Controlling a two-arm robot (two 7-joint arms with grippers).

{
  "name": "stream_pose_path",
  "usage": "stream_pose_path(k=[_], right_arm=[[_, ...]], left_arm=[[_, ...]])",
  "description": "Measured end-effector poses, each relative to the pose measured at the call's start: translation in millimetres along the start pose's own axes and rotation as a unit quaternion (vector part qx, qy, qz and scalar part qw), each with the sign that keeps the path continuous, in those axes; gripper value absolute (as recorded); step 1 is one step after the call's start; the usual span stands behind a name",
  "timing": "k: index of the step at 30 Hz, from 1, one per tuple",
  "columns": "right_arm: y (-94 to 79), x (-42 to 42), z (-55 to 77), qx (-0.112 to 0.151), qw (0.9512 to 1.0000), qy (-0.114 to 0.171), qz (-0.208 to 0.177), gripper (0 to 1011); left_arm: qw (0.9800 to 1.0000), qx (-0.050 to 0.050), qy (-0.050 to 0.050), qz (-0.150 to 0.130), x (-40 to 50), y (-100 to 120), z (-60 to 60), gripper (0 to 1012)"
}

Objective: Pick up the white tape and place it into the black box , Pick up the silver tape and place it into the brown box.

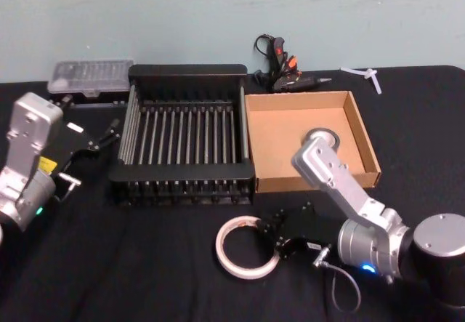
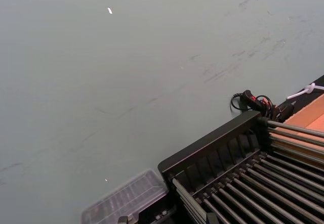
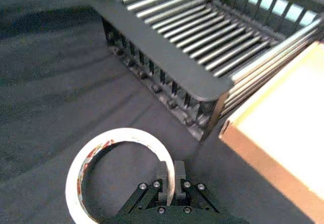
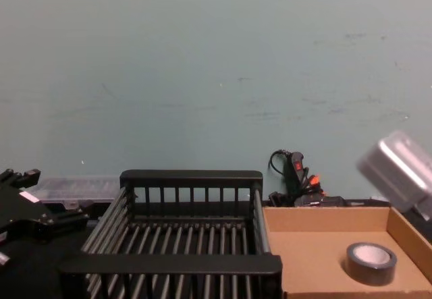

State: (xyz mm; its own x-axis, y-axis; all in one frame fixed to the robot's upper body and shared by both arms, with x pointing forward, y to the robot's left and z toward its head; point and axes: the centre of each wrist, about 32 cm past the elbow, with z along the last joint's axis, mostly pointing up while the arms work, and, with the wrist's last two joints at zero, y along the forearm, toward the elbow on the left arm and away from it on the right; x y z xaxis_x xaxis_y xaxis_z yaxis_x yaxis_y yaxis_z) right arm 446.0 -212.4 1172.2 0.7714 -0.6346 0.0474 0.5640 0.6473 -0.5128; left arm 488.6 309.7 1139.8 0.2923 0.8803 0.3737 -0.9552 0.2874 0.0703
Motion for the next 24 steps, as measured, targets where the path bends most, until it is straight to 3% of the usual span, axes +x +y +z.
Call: stream_pose_path(k=[15,24], right_arm=[[-28.0,7.6,25.2,0.056,0.9980,-0.027,-0.013,92],[-34.9,20.4,45.3,0.087,0.9944,-0.049,-0.034,92]], left_arm=[[1.0000,0.000,0.000,0.000,0.0,0.0,0.0,1001],[1.0000,0.000,0.000,0.000,0.0,0.0,0.0,1001]])
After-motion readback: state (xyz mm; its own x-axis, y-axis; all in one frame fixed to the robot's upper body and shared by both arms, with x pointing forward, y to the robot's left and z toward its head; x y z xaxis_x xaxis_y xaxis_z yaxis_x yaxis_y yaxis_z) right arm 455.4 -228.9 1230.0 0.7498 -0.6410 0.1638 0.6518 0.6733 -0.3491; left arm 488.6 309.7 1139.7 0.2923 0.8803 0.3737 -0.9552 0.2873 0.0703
